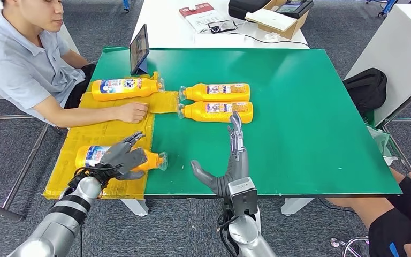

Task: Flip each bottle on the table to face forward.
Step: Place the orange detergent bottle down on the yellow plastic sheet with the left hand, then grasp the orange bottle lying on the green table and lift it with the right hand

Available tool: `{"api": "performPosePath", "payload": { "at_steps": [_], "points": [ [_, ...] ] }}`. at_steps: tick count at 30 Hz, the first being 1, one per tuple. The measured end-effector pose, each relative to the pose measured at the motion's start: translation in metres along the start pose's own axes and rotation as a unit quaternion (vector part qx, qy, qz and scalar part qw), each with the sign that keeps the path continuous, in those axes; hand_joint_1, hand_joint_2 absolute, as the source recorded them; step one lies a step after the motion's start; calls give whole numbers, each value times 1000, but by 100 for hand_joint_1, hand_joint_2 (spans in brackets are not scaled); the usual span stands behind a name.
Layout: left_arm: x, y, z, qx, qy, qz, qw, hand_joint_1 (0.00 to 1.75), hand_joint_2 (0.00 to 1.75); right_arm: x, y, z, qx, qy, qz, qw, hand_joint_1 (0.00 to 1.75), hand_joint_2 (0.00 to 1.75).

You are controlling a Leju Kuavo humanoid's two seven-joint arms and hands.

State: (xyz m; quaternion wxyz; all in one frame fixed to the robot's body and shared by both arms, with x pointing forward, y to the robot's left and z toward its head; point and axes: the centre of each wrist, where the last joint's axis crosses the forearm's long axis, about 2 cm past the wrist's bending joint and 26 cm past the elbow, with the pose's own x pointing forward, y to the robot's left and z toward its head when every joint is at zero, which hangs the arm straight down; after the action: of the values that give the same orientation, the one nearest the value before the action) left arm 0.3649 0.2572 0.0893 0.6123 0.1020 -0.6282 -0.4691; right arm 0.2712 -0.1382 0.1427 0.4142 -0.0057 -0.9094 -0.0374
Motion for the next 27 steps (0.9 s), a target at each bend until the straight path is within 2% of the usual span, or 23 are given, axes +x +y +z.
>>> {"api": "performPosePath", "payload": {
  "at_steps": [3,8,13,18,22,27],
  "points": [
    [3,-9,7,4,-58,118,991,0,175,-1,1,-1,1,1,-4,1000,0,175],
    [22,-20,19,74,-124,281,949,0,175,-2,1,1,-2,4,0,1000,0,175],
    [36,-13,23,137,-146,311,929,0,175,-2,1,2,-2,6,6,1000,0,175],
    [55,-11,25,198,-191,334,901,0,175,-3,0,3,-3,5,15,1000,0,175],
    [73,-8,29,249,-224,378,863,0,175,-4,-3,3,2,-3,37,999,0,175],
    [86,-5,38,312,-233,435,812,0,175,-20,-18,5,74,-9,90,993,0,175]
  ]
}}
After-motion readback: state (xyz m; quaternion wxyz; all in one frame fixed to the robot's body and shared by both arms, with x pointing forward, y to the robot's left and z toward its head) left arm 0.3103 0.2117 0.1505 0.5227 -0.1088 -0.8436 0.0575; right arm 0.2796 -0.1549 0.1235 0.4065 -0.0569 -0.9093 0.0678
